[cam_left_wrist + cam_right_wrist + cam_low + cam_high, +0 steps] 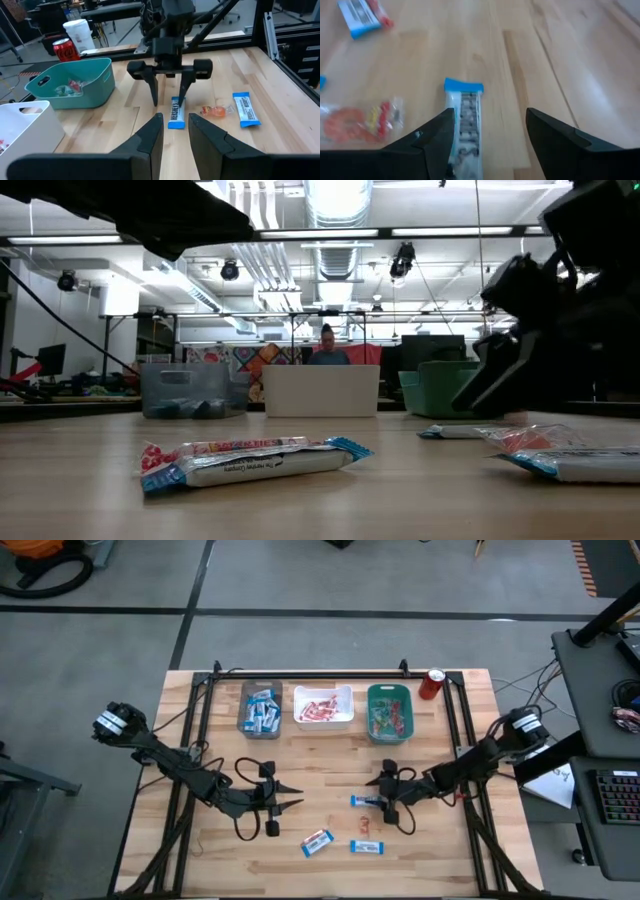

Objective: Sort candy
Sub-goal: Put the white chocolate into the gray bin

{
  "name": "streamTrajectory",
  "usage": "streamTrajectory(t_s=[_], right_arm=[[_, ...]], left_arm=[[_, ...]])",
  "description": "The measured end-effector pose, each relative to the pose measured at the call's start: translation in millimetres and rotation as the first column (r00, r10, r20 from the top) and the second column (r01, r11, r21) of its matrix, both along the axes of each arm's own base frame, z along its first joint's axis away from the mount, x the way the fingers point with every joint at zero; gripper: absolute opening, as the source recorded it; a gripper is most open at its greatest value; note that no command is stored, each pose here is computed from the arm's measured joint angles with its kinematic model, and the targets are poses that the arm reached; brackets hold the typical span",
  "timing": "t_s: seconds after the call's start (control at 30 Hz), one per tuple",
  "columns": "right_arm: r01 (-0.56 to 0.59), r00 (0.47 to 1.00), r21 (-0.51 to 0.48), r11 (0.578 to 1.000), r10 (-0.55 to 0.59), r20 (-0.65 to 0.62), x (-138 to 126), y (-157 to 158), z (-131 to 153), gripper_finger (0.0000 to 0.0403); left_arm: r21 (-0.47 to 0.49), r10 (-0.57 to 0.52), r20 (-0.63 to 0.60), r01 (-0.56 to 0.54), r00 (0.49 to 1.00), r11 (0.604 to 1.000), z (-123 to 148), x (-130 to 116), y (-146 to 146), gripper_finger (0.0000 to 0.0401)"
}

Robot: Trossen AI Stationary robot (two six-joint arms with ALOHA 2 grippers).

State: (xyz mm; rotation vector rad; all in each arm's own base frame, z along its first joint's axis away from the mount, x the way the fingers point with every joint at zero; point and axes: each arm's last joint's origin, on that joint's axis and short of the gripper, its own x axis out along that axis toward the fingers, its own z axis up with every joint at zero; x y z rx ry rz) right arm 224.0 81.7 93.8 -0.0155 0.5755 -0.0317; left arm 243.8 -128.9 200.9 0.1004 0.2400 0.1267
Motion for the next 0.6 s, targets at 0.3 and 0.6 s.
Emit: streamTrajectory(t_s=[0.3,0.6], right_arm=[[-0.021,0.999,0.075,0.997,0.019,0.03,-2,6,7,0.0238],[0.02,0.998,0.056,0.998,-0.016,-0.069,-4,9,-23,0.022]], left_arm=[[0.008,-0.003,0.001,0.003,1.0,1.0,0,0,0,0.0075],[0.008,-0.002,0.003,0.002,1.0,1.0,1,0,0,0.0075]])
